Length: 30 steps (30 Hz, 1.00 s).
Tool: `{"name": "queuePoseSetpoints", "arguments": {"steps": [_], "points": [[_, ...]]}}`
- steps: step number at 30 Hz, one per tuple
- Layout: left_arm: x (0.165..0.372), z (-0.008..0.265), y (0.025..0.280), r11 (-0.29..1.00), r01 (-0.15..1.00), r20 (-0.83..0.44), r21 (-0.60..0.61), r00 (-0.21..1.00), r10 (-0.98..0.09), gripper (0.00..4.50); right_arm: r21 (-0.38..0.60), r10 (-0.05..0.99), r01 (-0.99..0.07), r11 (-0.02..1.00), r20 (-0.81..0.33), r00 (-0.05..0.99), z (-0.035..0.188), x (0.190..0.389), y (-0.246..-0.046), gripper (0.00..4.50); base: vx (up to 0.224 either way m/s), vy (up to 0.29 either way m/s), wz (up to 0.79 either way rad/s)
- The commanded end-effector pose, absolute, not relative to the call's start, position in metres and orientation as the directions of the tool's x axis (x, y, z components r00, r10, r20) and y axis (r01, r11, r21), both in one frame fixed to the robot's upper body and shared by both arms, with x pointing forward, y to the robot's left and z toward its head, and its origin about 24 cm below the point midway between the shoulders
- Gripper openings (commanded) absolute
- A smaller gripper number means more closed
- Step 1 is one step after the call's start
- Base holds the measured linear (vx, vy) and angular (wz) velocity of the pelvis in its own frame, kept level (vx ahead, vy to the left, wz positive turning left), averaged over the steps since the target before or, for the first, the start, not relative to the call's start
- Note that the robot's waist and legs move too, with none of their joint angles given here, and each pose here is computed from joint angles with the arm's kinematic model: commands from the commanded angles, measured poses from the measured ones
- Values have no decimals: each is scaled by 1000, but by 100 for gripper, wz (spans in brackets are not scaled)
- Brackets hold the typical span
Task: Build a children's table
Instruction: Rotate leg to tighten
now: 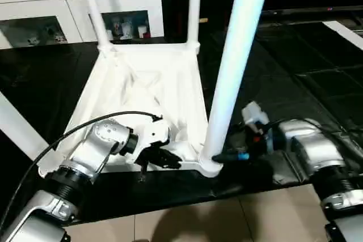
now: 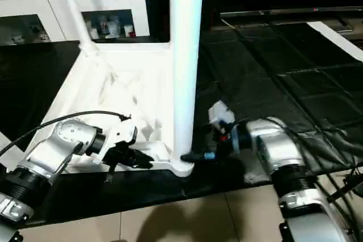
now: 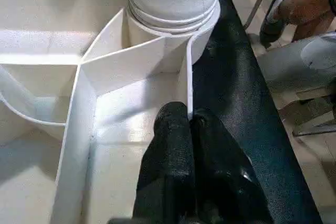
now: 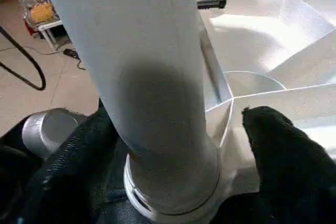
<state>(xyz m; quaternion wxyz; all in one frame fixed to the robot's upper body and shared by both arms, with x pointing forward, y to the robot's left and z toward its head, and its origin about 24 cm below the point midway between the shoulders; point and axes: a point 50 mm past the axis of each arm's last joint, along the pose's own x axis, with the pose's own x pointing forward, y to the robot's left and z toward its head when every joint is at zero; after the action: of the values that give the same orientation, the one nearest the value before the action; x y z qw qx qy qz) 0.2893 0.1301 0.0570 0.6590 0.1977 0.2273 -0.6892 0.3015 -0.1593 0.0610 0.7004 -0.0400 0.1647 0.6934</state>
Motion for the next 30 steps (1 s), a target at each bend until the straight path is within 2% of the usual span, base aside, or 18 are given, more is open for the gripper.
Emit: {"name": "queuePoseSetpoints", "arguments": {"steps": [1, 16, 17, 27, 30], "points": [[282, 55, 122, -118, 990, -580, -72, -137, -803, 0, 152, 959, -988, 2, -281, -41, 67, 305, -154, 366, 0, 0, 0], [282, 55, 123, -121, 990, -591, -69, -138, -795, 0, 154, 962, -988, -28, -265, -68, 64, 306, -151, 240, 0, 0, 0], [282, 55, 123, -120, 990, -592, -70, -138, -794, 0, 158, 962, -987, -33, -262, -74, 64, 305, -150, 220, 0, 0, 0], [283, 54, 123, -112, 991, -593, -73, -133, -794, 0, 175, 960, -983, -59, -259, -104, 62, 303, -150, 201, 0, 0, 0], [284, 52, 123, -65, 994, -583, -88, -104, -806, 0, 196, 962, -978, -70, -245, -118, 59, 299, -147, 200, 0, 0, 0]]}}
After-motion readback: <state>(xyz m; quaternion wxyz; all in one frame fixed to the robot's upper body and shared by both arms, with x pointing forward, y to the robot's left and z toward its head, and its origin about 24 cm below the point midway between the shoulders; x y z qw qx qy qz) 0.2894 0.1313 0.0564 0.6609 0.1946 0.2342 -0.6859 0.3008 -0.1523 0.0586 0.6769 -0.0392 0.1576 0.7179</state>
